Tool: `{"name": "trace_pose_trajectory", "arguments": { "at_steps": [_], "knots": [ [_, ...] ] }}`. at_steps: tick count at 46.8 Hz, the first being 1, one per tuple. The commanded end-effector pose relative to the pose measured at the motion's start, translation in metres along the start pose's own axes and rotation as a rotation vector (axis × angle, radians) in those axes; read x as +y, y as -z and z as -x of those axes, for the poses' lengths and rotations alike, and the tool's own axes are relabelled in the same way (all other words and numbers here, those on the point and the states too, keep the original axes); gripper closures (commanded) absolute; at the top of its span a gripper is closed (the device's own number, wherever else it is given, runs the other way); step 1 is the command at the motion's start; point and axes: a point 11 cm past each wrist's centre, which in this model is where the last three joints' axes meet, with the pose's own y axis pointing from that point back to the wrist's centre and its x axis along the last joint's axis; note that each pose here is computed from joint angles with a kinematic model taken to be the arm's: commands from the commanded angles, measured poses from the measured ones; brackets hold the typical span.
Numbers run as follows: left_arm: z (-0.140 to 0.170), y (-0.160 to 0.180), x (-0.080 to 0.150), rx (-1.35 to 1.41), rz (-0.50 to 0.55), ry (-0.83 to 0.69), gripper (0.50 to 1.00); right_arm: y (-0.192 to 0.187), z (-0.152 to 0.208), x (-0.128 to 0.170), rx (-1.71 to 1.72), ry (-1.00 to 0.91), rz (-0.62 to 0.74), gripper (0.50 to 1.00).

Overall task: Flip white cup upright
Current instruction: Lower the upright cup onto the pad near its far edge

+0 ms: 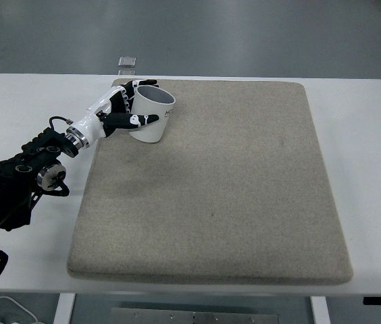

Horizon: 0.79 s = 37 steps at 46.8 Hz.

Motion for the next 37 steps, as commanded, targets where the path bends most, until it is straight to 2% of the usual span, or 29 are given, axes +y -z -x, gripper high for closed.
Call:
{"name": "trace_pose_trajectory", "arguments": {
  "at_steps": [1,10,22,24,26,32,37],
  "knots": [
    [0.0013,0.0027,0.0006,-0.012,-0.012,0.005,0.864,-0.0002,0.0,0.0,0.0,0.0,0.0,0.57],
    [0.0006,0.0051,0.002,-0.017,-0.017,-0.004,0.772,-0.0002,0.0,0.0,0.0,0.0,0.0,0.57],
    [0.0019,0.0078,0.0035,-0.01,-0.021,-0.001,0.707,-0.0003,0.0,0.0,0.002,0.0,0.001,0.57],
    [0.0015,0.0074,0.0034,-0.007,-0.019,-0.003,0.626,-0.0003,0.0,0.0,0.002,0.0,0.001,0.57],
    [0.0023,0.007,0.003,-0.003,-0.016,-0.001,0.583,-0.0003,0.0,0.0,0.002,0.0,0.001,0.57],
    [0.0019,0.0058,0.0026,0.002,-0.01,-0.005,0.54,-0.0002,0.0,0.0,0.0,0.0,0.0,0.57],
    [0.0024,0.0048,0.0021,0.006,-0.005,-0.004,0.534,-0.0002,0.0,0.0,0.0,0.0,0.0,0.57]
  ]
}}
